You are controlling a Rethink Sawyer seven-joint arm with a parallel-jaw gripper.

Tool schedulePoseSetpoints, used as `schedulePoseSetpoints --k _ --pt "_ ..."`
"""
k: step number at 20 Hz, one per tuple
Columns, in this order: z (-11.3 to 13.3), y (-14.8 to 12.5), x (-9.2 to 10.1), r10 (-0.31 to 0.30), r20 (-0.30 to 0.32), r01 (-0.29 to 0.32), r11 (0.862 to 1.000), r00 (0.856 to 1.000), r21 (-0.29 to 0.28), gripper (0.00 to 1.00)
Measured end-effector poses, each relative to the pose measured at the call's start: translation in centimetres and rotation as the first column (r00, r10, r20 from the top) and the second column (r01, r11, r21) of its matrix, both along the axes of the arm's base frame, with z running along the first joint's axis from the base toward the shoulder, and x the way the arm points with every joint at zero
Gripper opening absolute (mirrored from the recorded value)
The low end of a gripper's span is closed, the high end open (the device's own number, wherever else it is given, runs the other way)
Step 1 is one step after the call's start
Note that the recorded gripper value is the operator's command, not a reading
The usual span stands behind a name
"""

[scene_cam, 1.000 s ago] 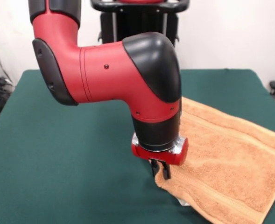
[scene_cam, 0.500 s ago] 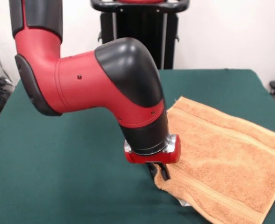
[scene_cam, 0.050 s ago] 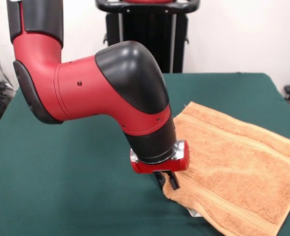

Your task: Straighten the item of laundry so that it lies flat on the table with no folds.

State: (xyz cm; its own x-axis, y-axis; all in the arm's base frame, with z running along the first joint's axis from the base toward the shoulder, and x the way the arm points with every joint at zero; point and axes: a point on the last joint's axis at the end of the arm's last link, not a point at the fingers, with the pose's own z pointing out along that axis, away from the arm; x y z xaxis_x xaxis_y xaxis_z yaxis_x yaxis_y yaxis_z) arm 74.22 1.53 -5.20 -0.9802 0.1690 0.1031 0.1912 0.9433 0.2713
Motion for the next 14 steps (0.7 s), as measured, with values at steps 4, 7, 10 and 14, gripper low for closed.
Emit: schedulePoseSetpoints --k 4,7,10,14 --pt "0.01 0.05 0.04 0.001 0.000 -0.001 1.000 1.000 -0.002 0.00" --pt "0.03 0.11 0.10 0.005 -0.004 -0.005 1.000 1.000 -0.005 0.00" --pt "0.08 0.38 0.26 0.019 -0.014 -0.019 1.000 1.000 -0.021 0.00" --pt "0.11 0.71 0.51 0.042 -0.029 -0.043 0.998 0.999 -0.044 0.00"
